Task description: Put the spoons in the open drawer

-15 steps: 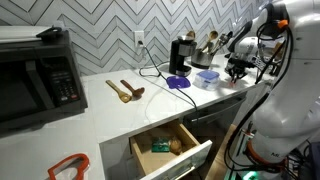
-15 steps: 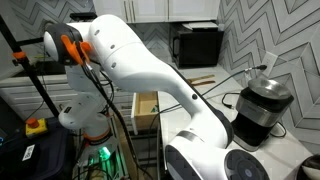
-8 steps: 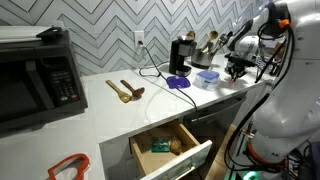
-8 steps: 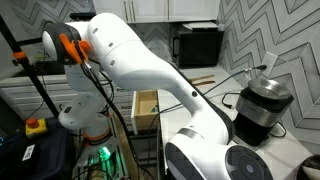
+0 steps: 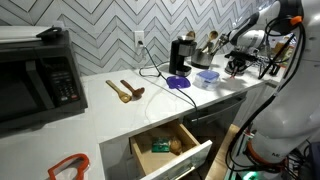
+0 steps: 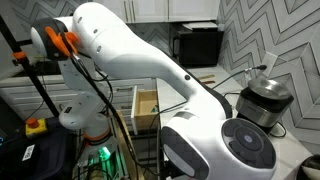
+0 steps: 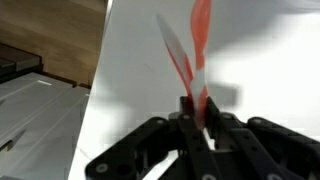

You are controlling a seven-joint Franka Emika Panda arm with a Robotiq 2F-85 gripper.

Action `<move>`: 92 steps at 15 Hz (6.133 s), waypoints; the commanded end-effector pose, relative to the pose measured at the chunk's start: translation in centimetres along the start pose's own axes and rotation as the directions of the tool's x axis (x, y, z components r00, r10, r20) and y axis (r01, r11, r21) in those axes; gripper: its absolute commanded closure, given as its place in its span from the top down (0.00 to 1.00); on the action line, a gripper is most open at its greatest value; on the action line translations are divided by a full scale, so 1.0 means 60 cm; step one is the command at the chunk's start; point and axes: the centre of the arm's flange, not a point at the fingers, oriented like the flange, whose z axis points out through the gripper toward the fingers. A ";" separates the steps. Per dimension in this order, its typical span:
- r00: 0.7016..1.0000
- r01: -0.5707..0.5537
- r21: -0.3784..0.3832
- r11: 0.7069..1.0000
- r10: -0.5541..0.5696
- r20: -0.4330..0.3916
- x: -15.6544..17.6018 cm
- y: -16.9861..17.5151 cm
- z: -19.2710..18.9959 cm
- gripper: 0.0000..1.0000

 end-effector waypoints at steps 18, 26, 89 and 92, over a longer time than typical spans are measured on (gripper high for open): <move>0.586 0.809 -0.112 0.577 -0.806 0.085 -0.423 -0.131 -0.208 0.04; 0.191 0.980 -0.096 0.173 -0.955 0.226 -0.626 -0.181 -0.147 0.04; -0.997 0.002 0.279 -0.960 0.020 0.074 -1.330 -0.083 0.127 1.00; -0.996 -0.025 0.238 -0.971 0.045 0.078 -1.346 -0.049 0.158 1.00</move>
